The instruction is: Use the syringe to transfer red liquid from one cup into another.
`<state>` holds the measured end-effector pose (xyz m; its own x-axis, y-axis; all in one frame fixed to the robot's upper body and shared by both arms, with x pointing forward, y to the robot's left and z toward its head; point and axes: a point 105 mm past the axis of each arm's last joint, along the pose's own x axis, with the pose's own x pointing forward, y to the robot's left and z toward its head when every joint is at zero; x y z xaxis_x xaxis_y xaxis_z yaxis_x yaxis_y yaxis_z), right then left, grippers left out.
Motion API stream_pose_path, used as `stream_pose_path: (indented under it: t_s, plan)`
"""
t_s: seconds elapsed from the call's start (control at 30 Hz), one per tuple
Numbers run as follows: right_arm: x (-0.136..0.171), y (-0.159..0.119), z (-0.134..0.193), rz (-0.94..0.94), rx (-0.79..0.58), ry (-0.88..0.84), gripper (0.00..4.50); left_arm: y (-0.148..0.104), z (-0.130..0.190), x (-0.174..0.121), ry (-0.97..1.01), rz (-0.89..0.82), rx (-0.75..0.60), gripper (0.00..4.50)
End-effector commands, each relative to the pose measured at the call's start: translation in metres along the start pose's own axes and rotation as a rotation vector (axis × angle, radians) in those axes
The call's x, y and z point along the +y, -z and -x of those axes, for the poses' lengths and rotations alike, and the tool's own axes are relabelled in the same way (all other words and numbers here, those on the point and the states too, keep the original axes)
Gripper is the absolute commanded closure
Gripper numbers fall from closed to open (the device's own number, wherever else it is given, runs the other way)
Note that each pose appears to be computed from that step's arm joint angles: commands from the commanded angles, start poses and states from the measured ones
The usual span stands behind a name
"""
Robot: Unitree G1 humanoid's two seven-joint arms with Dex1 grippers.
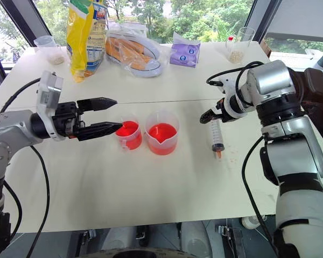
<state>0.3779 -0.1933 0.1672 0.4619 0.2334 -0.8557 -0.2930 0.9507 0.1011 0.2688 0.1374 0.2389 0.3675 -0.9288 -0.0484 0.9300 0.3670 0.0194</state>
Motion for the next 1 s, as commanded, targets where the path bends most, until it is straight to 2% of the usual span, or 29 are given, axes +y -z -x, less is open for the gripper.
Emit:
stream_pose_path:
  t_s: [0.03,0.4,0.5,0.57,0.6,0.63,0.67,0.83,0.9,1.0]
  plan:
    - [-0.003,-0.009,-0.002,0.014,-0.017,0.028,0.06,-0.010,0.002,-0.005,-0.015,-0.058,-0.033,0.00]
    - [-0.004,-0.011,-0.034,0.052,0.021,0.067,0.06,-0.008,0.007,-0.009,-0.072,-0.068,-0.041,0.00]
    - [-0.004,-0.009,-0.038,0.060,0.034,0.069,0.89,-0.008,0.008,-0.010,-0.077,-0.068,-0.042,0.00]
    - [-0.004,-0.006,-0.040,0.064,0.049,0.066,1.74,-0.009,0.008,-0.010,-0.080,-0.070,-0.042,0.00]
    - [-0.003,-0.005,-0.041,0.064,0.056,0.062,2.41,-0.010,0.008,-0.009,-0.080,-0.071,-0.042,0.00]
    - [-0.002,-0.004,-0.041,0.063,0.060,0.059,2.88,-0.010,0.009,-0.009,-0.080,-0.071,-0.042,0.00]
    - [-0.002,-0.003,-0.040,0.060,0.064,0.054,3.10,-0.010,0.008,-0.008,-0.078,-0.072,-0.041,0.00]
    - [0.002,-0.008,-0.025,0.027,0.039,0.027,3.10,-0.013,0.006,-0.003,-0.058,-0.080,-0.038,0.00]
    - [0.010,-0.024,-0.002,0.058,-0.060,-0.021,3.10,-0.015,0.005,0.000,-0.048,-0.086,-0.036,0.00]
    - [0.031,-0.051,0.043,0.153,-0.293,-0.117,3.10,-0.020,0.004,0.005,-0.031,-0.096,-0.036,0.00]
